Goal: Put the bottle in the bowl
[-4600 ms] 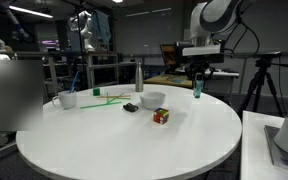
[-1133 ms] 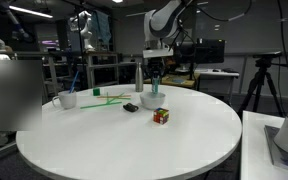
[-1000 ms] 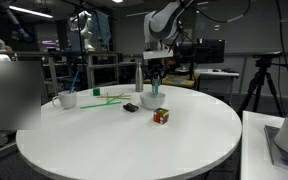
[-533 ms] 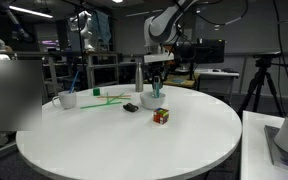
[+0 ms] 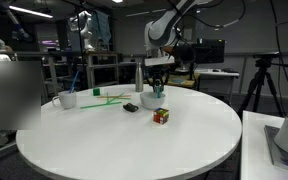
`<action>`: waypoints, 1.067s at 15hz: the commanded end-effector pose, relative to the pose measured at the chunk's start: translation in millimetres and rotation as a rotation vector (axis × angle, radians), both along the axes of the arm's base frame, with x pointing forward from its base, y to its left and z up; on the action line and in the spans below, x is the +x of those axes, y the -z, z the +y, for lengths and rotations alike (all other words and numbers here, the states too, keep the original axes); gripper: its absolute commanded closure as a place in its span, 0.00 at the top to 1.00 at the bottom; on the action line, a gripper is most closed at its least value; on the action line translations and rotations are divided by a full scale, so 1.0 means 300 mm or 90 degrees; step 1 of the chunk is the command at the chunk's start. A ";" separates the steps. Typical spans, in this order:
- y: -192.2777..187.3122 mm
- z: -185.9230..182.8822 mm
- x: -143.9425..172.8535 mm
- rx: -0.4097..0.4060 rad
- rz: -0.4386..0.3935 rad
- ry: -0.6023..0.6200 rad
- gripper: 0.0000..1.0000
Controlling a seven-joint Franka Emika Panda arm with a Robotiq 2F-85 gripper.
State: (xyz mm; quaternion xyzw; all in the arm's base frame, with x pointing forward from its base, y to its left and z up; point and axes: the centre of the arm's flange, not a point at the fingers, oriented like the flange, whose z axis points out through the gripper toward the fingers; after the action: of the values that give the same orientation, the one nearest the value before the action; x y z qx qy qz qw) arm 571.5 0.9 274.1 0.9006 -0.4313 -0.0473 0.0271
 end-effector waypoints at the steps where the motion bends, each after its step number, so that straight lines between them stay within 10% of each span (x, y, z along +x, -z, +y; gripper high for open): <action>1: 0.011 -0.015 0.024 0.013 0.018 -0.008 0.08; 7: 0.031 -0.025 0.022 0.014 0.026 -0.009 0.08; 8: 0.033 -0.026 0.022 0.014 0.028 -0.007 0.20; 9: 0.034 -0.026 0.021 0.015 0.028 -0.006 0.58; 16: 0.034 -0.029 0.010 0.012 0.031 -0.001 1.00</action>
State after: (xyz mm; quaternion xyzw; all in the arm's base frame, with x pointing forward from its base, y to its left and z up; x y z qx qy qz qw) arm 570.0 -6.8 258.0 0.8993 -0.4319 -0.0614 0.0299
